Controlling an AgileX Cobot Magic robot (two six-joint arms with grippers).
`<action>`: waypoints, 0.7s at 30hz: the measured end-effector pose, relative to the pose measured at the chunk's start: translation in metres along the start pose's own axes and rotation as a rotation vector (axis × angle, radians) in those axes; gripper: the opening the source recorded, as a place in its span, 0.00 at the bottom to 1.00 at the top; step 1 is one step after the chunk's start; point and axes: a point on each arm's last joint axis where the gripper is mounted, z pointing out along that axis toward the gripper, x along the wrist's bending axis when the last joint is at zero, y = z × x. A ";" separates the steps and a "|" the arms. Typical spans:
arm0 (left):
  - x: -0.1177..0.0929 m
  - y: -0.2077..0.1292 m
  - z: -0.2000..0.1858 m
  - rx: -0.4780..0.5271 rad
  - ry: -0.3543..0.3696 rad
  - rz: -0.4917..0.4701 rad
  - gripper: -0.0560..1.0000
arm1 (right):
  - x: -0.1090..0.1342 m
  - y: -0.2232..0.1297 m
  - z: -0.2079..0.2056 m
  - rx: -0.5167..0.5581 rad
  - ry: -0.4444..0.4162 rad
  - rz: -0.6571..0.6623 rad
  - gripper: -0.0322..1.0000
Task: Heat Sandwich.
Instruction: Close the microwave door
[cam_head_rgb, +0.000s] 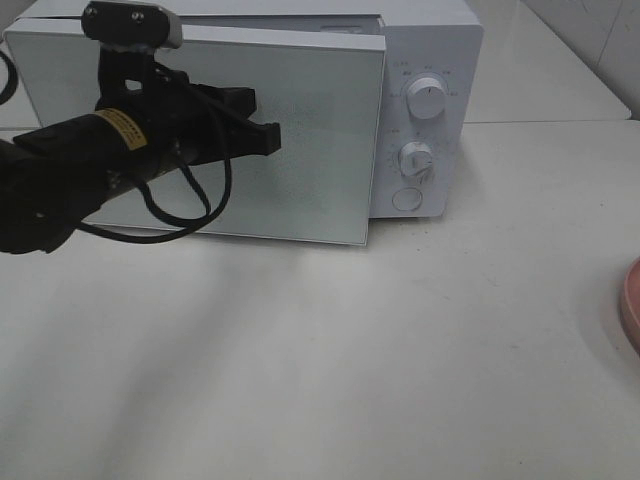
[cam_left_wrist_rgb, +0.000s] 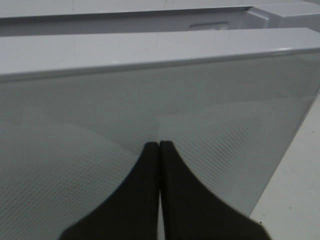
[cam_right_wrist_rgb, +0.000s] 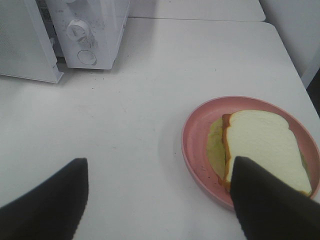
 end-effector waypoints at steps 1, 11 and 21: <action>-0.003 0.000 0.007 0.002 -0.004 -0.003 0.05 | 0.000 0.000 0.000 0.000 0.000 0.000 0.76; -0.011 -0.001 0.034 -0.001 -0.019 -0.004 0.05 | 0.000 0.000 0.000 0.000 0.000 0.000 0.76; -0.021 -0.006 0.060 0.033 -0.060 0.036 0.05 | 0.000 0.000 0.000 0.000 0.000 0.000 0.76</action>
